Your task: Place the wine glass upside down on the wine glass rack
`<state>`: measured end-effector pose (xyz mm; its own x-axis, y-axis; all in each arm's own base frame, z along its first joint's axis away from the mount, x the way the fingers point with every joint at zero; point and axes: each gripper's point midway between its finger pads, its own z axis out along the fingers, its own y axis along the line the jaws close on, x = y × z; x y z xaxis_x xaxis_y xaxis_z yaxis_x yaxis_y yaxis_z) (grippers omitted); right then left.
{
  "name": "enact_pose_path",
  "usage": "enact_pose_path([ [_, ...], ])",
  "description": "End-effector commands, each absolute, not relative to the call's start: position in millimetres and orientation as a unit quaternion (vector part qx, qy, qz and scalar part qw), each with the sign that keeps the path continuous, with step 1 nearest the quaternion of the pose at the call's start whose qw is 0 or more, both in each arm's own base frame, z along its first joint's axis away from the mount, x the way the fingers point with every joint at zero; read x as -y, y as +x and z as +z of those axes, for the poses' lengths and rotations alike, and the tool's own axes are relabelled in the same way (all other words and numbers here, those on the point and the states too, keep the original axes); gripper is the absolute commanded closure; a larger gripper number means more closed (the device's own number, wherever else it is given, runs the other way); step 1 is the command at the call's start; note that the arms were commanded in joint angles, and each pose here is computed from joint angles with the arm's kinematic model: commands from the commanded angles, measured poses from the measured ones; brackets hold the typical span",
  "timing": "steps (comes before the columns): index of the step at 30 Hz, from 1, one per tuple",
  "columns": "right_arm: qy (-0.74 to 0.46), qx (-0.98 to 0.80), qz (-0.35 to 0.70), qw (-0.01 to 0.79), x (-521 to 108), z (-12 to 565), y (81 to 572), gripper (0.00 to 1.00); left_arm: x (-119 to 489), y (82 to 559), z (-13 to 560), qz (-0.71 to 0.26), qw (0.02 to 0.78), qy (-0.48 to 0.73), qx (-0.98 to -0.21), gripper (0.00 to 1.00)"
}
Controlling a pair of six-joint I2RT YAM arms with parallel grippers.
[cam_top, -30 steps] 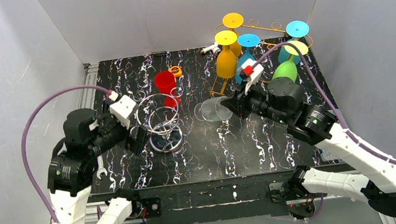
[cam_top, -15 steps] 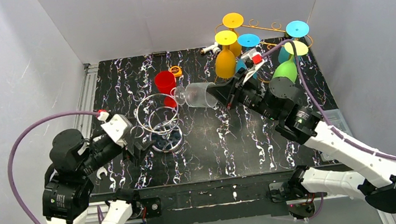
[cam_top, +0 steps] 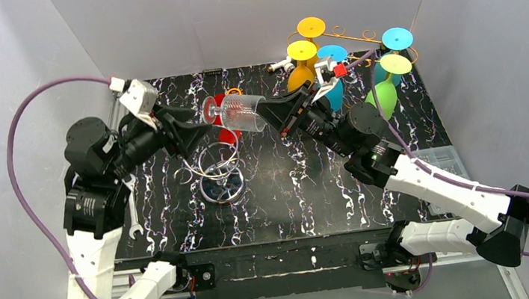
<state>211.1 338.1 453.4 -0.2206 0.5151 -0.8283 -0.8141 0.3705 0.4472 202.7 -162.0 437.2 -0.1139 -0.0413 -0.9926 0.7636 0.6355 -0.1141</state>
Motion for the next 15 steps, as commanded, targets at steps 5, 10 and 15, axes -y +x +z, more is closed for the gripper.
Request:
enact_pose_path([
  [5, -0.081, -0.44, 0.614, 0.65, -321.5, 537.2, 193.8, 0.99, 174.4, 210.6, 470.4, -0.36, 0.62, 0.286, -0.636, 0.63],
  [10, -0.08, -0.438, 0.619, 0.647, -328.2, 531.9, 192.1, 0.99, 176.4, 216.9, 469.1, -0.36, 0.617, 0.29, -0.637, 0.74],
  [15, -0.082, -0.443, 0.623, 0.64, -335.4, 521.5, 190.7, 0.99, 177.5, 223.3, 476.1, -0.349, 0.628, 0.303, -0.626, 1.0],
])
